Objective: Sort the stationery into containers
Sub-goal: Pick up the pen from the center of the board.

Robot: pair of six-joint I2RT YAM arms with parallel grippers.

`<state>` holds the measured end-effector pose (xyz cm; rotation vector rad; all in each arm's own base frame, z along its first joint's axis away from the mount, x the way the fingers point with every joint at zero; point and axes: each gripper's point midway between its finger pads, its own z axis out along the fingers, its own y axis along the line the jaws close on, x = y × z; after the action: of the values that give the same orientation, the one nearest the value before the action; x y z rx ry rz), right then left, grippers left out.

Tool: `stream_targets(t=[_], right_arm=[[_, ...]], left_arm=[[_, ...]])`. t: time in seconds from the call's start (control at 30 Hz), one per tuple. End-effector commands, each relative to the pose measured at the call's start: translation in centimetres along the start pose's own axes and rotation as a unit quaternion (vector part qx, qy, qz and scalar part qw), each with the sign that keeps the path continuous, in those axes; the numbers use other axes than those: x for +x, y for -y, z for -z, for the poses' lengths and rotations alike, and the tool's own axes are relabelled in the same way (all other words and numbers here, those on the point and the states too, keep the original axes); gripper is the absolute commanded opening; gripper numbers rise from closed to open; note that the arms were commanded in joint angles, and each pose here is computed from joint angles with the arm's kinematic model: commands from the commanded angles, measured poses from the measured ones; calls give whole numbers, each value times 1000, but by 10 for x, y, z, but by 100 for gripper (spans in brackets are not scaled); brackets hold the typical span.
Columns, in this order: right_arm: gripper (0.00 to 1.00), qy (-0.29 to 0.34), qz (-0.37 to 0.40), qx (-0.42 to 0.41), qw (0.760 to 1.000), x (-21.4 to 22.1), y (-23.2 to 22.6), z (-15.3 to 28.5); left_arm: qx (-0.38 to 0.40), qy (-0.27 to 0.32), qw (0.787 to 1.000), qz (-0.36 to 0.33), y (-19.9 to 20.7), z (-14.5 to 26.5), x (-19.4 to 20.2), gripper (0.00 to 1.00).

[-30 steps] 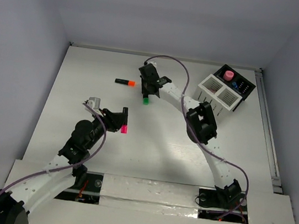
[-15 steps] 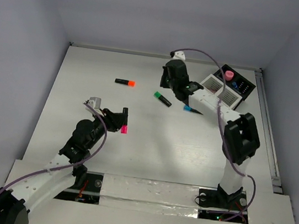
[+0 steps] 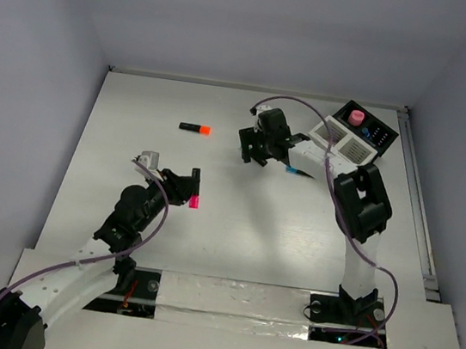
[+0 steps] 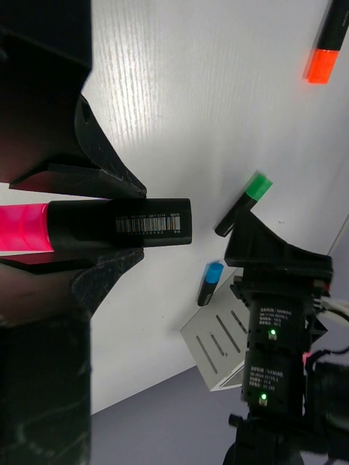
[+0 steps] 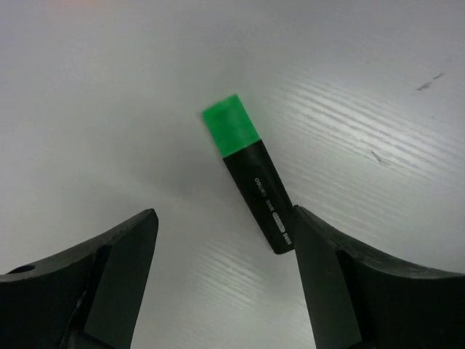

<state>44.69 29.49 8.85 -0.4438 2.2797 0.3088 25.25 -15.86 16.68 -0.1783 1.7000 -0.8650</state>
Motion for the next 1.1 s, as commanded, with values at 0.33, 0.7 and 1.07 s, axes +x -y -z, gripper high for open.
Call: stream_targets(t=[0.33,0.7,1.07], right_arm=[[74,-112,96,-88,985,20,16,-65],[43,-146,118,-51,981,33,22,-75],[3,143,2,-41,989,-116,-3,17]], left_arm=[[24,18,1000,0,11,-1,-9,0],[22,15,1000,0,10,-3,-7,0],[18,16,1000,-2,8,-3,-7,0]])
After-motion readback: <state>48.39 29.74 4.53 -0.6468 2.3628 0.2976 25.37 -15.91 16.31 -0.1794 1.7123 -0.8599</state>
